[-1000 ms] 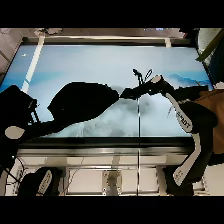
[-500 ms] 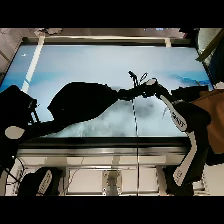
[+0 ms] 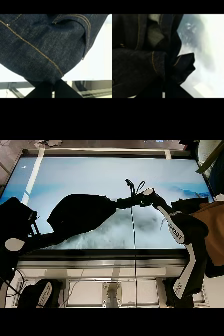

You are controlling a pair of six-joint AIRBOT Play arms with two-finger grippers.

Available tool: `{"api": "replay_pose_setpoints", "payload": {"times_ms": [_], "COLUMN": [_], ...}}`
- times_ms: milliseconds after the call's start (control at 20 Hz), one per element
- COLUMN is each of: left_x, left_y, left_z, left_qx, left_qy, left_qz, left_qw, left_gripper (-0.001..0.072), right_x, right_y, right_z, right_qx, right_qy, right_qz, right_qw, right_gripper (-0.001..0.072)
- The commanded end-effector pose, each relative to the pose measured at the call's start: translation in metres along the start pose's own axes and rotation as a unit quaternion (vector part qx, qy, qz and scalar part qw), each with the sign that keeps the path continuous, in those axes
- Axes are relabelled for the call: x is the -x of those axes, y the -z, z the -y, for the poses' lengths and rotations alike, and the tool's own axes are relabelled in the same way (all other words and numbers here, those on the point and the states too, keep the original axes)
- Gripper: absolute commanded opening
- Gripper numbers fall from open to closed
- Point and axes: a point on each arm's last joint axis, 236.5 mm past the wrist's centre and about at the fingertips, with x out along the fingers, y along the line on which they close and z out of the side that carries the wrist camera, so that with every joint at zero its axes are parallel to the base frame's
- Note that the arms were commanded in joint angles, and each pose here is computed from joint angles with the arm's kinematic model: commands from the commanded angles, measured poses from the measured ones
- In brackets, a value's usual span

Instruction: Fold the clothes and pants, and hang the long-sleeved shirts on hangers.

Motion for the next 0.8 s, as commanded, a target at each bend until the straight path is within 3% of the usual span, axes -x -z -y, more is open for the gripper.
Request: {"api": "replay_pose_setpoints", "payload": {"times_ms": [0, 300, 550, 750], "left_x": [0.001, 0.072, 0.194, 0.259], "left_y": [-0.001, -0.068, -0.137, -0.121], "left_z": [0.001, 0.04, 0.143, 0.218], "left_qx": [-0.001, -0.106, -0.218, -0.281], "left_qy": [0.0, -0.027, 0.001, 0.069], "left_qz": [0.002, 0.058, 0.201, 0.238], "left_qw": [1.0, 0.992, 0.955, 0.927], "left_gripper": [0.0026, 0.0025, 0.0025, 0.0025], "right_x": [0.005, 0.112, 0.244, 0.32], "right_y": [0.008, 0.018, -0.021, 0.016], "right_z": [0.001, -0.096, -0.276, -0.386], "right_qx": [0.006, 0.059, 0.218, 0.287], "right_qy": [0.005, -0.056, -0.042, -0.055], "right_qz": [-0.025, -0.129, 0.002, 0.084], "right_qw": [1.0, 0.988, 0.975, 0.953], "right_gripper": [0.0007, 0.0008, 0.0007, 0.0007]}}
